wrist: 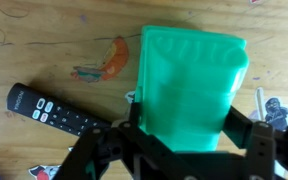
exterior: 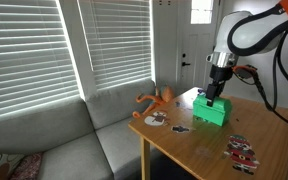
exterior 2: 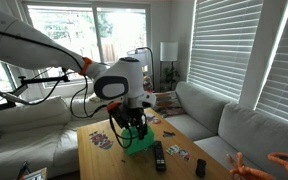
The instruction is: Twist the green box around
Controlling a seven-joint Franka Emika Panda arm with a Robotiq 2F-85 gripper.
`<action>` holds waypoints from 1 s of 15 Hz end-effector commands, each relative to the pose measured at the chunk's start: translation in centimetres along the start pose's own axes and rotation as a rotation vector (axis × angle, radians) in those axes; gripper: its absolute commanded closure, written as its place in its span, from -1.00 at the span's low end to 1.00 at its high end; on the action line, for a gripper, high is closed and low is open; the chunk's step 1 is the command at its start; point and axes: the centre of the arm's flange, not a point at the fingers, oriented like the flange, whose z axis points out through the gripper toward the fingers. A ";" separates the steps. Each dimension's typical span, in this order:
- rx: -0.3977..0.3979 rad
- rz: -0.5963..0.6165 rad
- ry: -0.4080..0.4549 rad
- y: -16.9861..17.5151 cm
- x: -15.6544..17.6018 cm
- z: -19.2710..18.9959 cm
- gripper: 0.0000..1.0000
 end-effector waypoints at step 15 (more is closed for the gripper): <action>0.064 -0.839 -0.130 -1.5 -1.8 0.6 -0.06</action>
